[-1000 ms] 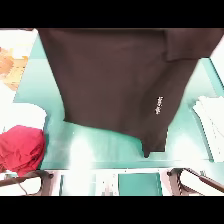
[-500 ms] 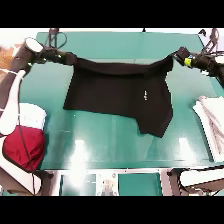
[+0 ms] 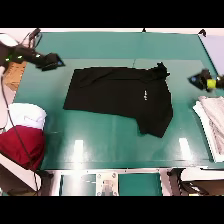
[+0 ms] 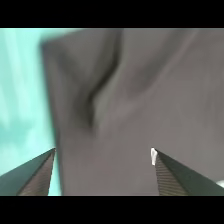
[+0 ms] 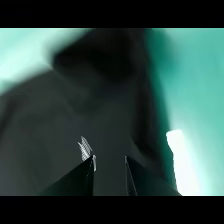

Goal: Fold the shirts.

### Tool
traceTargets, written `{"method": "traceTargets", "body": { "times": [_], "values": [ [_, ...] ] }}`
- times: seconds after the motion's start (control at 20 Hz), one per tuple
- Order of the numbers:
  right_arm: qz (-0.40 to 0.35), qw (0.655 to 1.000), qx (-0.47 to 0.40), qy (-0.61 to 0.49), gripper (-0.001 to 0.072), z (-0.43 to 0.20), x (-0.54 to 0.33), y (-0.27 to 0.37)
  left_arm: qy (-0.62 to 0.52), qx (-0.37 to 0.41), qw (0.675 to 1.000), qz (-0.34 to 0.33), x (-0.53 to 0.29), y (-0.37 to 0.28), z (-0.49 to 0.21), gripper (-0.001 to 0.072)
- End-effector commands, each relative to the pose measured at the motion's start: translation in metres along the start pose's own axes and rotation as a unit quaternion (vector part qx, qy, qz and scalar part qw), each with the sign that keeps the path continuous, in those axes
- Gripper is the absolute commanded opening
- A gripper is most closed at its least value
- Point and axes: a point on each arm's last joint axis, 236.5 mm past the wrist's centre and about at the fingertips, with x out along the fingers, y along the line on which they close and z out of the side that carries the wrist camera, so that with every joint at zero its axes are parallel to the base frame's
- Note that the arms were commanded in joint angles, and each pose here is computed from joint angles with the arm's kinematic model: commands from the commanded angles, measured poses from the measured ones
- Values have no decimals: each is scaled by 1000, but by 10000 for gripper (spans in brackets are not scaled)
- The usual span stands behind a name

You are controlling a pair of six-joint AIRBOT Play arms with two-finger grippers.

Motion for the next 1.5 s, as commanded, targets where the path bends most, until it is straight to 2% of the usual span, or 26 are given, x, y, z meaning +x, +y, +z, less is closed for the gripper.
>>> {"method": "traceTargets", "body": {
  "times": [0.0,0.15,0.3,0.5,0.7,0.75,0.8,0.85,0.9,1.2,1.45],
  "values": [
    [-42,996,54,50,235,-76,-25,-62,108,-96,989,-27,-19,36,-68,647],
    [-42,992,95,72,247,-122,-17,-87,177,-149,971,-51,8,46,-124,647],
    [-37,989,112,87,264,-146,-4,-91,197,-179,962,-58,33,50,-153,646],
    [-34,987,128,96,275,-166,9,-92,220,-170,959,-54,71,36,-181,646],
    [-27,985,139,98,284,-176,15,-91,207,-146,967,-39,99,21,-179,632],
    [-26,985,142,99,315,-177,16,-90,202,-143,968,-40,102,18,-176,519],
    [-24,984,145,98,315,-178,17,-89,198,-143,969,-42,105,15,-174,391],
    [-19,984,146,98,323,-178,19,-86,197,-140,969,-43,105,15,-173,217],
    [-17,984,143,101,375,-179,22,-82,198,-134,970,-45,104,15,-174,31],
    [-34,989,91,111,371,-181,48,-66,198,-130,971,-45,104,15,-174,25],
    [-36,990,110,76,370,-164,62,-70,196,-129,971,-44,105,16,-173,26]
  ]
}}
